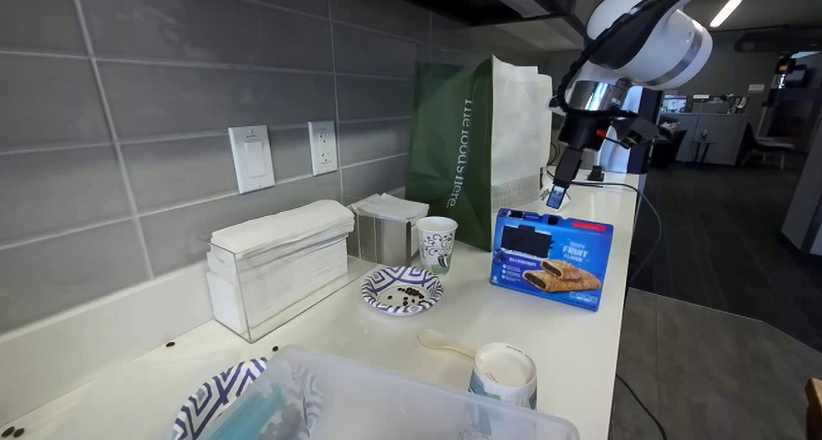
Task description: Open the blue box
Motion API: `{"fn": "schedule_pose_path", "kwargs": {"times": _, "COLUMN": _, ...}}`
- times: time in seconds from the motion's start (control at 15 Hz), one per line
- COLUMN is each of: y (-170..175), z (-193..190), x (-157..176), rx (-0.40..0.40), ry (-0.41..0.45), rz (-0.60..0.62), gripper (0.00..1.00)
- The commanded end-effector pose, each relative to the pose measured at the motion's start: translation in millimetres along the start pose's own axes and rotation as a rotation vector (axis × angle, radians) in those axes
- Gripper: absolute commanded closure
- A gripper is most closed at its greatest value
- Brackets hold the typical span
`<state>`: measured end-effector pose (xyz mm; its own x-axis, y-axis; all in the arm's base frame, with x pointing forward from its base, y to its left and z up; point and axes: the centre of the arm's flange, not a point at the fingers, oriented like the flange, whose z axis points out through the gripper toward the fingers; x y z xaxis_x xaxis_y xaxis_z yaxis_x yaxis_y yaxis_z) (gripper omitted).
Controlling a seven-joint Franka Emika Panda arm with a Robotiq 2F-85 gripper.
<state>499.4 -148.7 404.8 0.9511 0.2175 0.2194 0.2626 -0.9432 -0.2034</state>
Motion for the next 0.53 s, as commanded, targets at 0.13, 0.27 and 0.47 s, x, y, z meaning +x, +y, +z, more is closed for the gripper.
{"fn": "schedule_pose_path", "kwargs": {"times": 0.13, "y": -17.1, "z": 21.1, "x": 14.3, "rx": -0.022, "ry": -0.003, "rz": -0.030, "gripper": 0.00}}
{"fn": "schedule_pose_path", "kwargs": {"times": 0.27, "y": -29.2, "z": 21.6, "x": 16.8, "rx": -0.026, "ry": -0.023, "rz": -0.029, "gripper": 0.00}}
{"fn": "schedule_pose_path", "kwargs": {"times": 0.47, "y": -44.3, "z": 24.9, "x": 21.9, "rx": -0.037, "ry": -0.047, "rz": -0.023, "gripper": 0.02}}
